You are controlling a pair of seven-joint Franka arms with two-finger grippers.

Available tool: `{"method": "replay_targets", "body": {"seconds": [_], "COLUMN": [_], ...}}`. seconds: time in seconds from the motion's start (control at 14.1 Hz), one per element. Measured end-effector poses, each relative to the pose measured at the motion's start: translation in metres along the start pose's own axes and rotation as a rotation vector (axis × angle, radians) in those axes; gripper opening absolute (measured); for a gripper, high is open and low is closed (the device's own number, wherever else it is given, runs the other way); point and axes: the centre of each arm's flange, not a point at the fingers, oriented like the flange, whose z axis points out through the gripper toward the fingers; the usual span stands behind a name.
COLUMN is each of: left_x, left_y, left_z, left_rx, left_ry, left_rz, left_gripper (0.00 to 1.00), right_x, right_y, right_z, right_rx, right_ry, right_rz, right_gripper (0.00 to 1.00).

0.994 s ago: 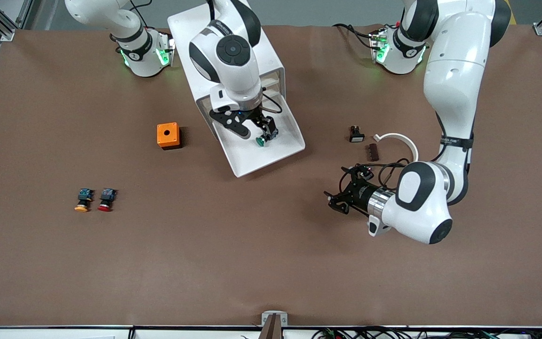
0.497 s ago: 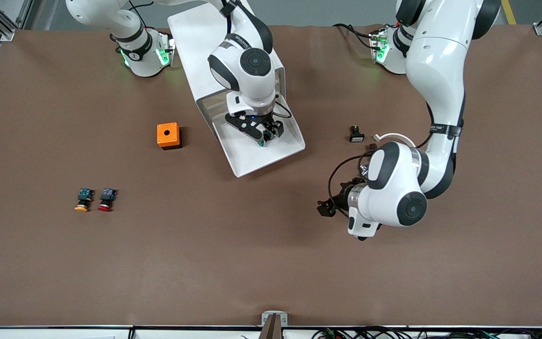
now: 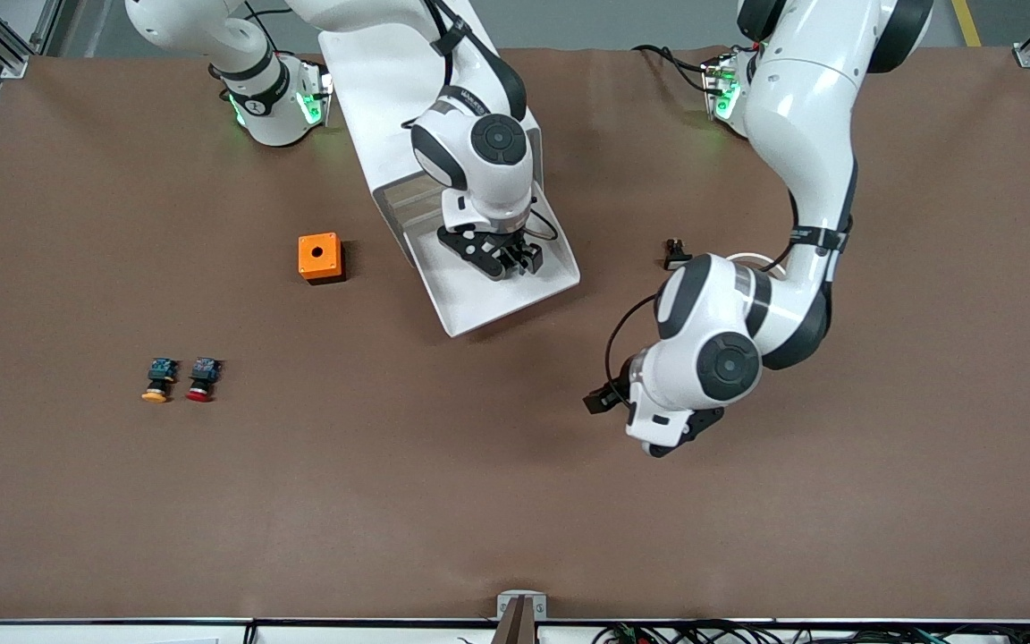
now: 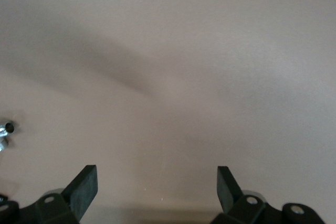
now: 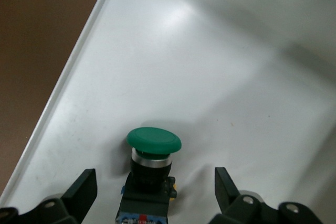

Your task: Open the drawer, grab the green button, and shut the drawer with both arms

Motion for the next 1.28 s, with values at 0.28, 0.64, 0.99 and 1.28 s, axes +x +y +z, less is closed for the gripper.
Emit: {"method": "replay_targets", "body": {"seconds": [0.28,0.64,0.99,1.28], "left_x": [-0.015,-0.024,-0.029,-0.054], "left_y": [0.012,0.016,0.018,0.030], "left_z": [0.003,0.012,0.017,0.030], "left_rx": [0.010,0.020,0.049,0.066], "left_ry": [0.041,0.039,0.081,0.080], "left_rz": [0.038,0.051,0.028,0.039], "left_gripper": [1.00,1.00,1.00,1.00], "right_x": [-0.001,-0.011,0.058,0.175], "right_y": [-0.002,-0.004,-0.018,-0.002], "right_z": [-0.002,-0.005,-0.048,-0.092], "right_rx": [0.004,0.009,0.001,-0.004], "right_ry": [0.000,0.000,0.005,-0.005], "right_rz": [0.008,0.035,0.042,-0.066], "right_gripper": [0.65,0.44,0.44,0.44]}}
